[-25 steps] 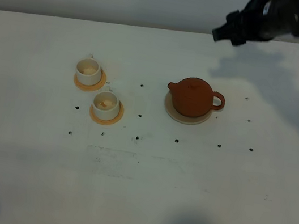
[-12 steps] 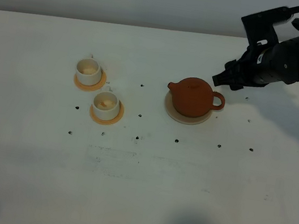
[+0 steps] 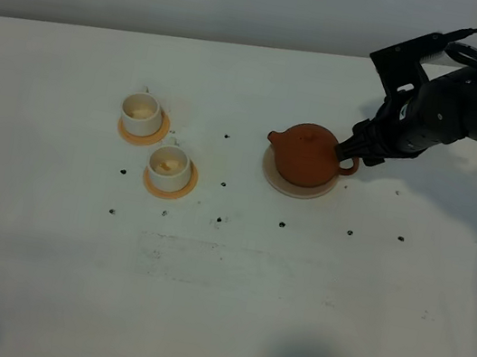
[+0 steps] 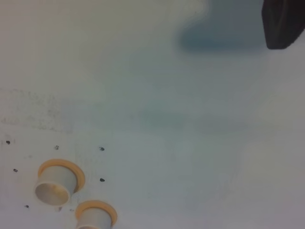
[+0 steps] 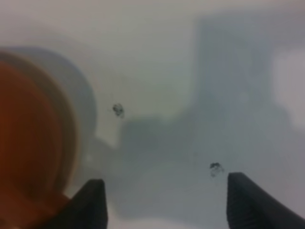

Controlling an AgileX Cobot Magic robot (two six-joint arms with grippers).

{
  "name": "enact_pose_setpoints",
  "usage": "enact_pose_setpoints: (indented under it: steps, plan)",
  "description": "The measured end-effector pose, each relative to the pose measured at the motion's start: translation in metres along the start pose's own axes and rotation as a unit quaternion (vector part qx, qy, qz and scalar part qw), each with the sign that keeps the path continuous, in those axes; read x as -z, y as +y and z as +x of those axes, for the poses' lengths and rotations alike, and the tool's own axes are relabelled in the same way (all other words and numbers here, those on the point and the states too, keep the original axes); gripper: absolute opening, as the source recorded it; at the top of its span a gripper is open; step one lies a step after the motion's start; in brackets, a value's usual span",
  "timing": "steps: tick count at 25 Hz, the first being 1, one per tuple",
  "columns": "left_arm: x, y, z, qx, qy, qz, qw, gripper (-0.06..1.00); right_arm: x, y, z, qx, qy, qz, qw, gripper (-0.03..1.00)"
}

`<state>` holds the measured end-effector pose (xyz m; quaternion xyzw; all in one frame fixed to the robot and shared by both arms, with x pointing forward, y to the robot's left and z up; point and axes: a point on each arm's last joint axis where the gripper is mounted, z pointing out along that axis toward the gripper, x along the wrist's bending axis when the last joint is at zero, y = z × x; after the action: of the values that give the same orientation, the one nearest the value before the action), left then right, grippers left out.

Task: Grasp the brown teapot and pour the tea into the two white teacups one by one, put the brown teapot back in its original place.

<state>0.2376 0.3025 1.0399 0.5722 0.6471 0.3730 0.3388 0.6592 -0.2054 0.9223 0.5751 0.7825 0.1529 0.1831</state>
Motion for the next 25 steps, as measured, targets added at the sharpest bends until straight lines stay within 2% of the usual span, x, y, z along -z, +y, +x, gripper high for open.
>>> enact_pose_setpoints:
  steps: [25]
  plan:
    - [0.0, 0.0, 0.0, 0.0, 0.0, 0.0, 1.0, 0.29, 0.004, -0.011, 0.03, 0.059, 0.012, 0.066, 0.996, 0.52]
